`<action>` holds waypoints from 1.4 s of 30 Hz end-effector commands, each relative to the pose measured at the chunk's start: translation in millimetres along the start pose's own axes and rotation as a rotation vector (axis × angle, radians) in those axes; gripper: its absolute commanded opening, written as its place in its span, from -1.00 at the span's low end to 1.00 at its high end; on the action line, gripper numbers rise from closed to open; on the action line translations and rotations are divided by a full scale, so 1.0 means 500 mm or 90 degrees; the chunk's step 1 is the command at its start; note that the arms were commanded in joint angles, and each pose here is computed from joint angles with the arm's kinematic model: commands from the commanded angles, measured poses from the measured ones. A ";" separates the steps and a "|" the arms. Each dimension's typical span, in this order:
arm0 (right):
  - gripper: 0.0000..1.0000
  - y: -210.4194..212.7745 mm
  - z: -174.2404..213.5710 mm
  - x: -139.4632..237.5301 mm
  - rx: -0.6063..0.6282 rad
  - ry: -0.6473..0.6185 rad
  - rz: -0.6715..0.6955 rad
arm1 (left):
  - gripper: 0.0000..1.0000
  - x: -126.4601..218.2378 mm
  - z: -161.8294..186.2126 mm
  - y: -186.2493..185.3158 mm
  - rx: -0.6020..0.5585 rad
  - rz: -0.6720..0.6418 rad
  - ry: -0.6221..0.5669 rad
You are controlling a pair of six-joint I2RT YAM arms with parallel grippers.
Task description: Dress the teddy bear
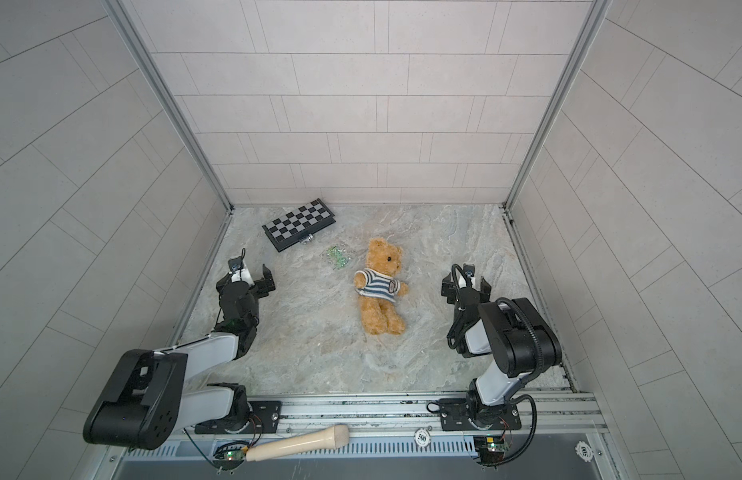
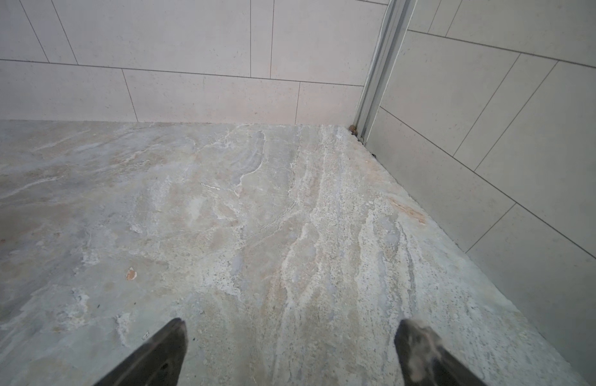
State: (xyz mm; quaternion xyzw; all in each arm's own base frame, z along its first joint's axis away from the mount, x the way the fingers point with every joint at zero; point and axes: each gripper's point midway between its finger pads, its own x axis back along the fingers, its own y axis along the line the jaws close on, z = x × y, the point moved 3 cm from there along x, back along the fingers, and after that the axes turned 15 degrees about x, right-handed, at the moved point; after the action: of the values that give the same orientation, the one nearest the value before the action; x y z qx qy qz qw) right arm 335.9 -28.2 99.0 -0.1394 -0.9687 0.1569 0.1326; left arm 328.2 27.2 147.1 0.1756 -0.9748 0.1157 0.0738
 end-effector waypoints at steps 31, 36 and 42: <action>0.99 0.005 -0.018 -0.044 0.034 0.057 0.002 | 0.99 -0.044 0.028 -0.040 -0.024 0.013 0.019; 0.99 0.005 -0.018 -0.044 0.034 0.057 0.002 | 1.00 -0.045 0.028 -0.041 -0.024 0.013 0.019; 0.99 0.005 -0.017 -0.044 0.034 0.057 0.002 | 1.00 -0.046 0.030 -0.040 -0.025 0.011 0.022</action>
State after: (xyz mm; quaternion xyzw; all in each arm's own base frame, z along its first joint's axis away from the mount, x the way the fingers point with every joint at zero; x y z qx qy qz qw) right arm 357.1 -27.3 90.3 -0.1315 -0.9567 0.1728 0.1940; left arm 350.5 13.9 127.8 0.1624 -0.9760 0.1063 0.0989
